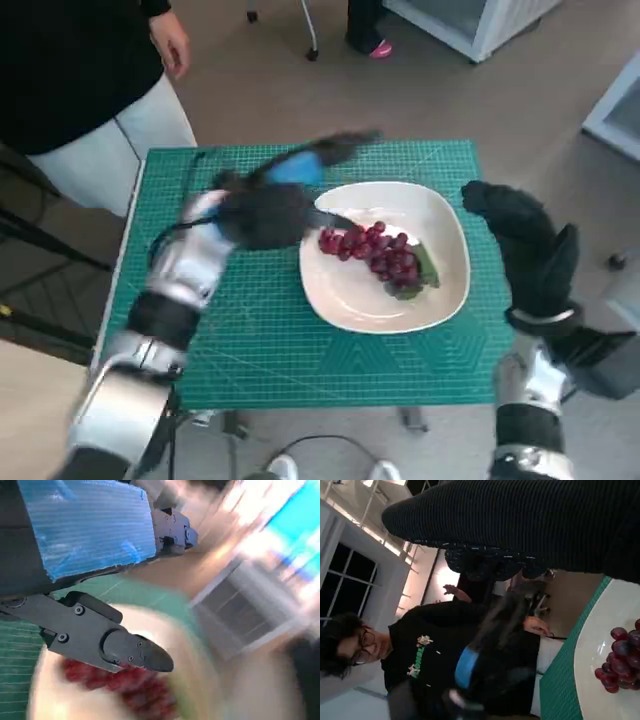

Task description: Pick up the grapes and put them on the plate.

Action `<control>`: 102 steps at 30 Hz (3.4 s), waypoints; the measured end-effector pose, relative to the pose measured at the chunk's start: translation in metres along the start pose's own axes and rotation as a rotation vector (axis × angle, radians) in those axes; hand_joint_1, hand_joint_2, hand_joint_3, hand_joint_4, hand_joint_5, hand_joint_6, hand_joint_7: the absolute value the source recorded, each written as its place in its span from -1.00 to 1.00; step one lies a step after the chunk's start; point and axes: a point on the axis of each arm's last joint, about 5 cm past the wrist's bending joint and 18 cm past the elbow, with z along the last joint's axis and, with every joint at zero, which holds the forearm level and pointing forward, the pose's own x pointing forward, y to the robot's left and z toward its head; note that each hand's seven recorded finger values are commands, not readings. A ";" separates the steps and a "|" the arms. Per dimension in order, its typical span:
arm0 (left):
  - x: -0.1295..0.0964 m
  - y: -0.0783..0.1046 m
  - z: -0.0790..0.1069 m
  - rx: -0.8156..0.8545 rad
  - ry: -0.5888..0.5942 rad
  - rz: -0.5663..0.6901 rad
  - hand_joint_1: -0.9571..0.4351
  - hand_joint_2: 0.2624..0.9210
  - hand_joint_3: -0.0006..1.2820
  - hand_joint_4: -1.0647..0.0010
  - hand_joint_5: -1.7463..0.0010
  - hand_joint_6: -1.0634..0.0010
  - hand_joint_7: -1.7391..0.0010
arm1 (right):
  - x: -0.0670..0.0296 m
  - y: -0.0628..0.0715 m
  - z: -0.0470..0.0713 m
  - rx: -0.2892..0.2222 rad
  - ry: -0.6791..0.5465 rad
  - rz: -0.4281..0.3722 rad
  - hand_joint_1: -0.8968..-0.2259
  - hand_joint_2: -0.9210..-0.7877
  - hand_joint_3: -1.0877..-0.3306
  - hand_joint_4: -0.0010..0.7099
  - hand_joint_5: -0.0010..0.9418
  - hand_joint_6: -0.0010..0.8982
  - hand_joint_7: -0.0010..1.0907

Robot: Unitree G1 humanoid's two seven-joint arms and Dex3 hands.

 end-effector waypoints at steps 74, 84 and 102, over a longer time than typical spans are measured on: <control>-0.116 -0.049 -0.045 -0.375 -0.227 0.481 0.01 1.00 -0.38 0.41 1.00 0.33 0.93 | 0.0030 0.007 -0.006 0.024 0.025 -0.012 0.51 -1.00 0.51 0.55 -0.99 0.13 -0.98; -0.117 -0.046 -0.045 -0.364 -0.225 0.478 -0.01 1.00 -0.38 0.40 0.99 0.33 0.93 | 0.0022 0.007 -0.006 0.026 0.030 -0.014 0.54 -1.00 0.51 0.56 -0.99 0.13 -0.99; -0.118 -0.045 -0.045 -0.360 -0.225 0.475 0.00 1.00 -0.37 0.39 1.00 0.32 0.92 | -0.0003 0.007 -0.007 0.019 0.033 -0.016 0.54 -1.00 0.50 0.56 -1.00 0.13 -0.99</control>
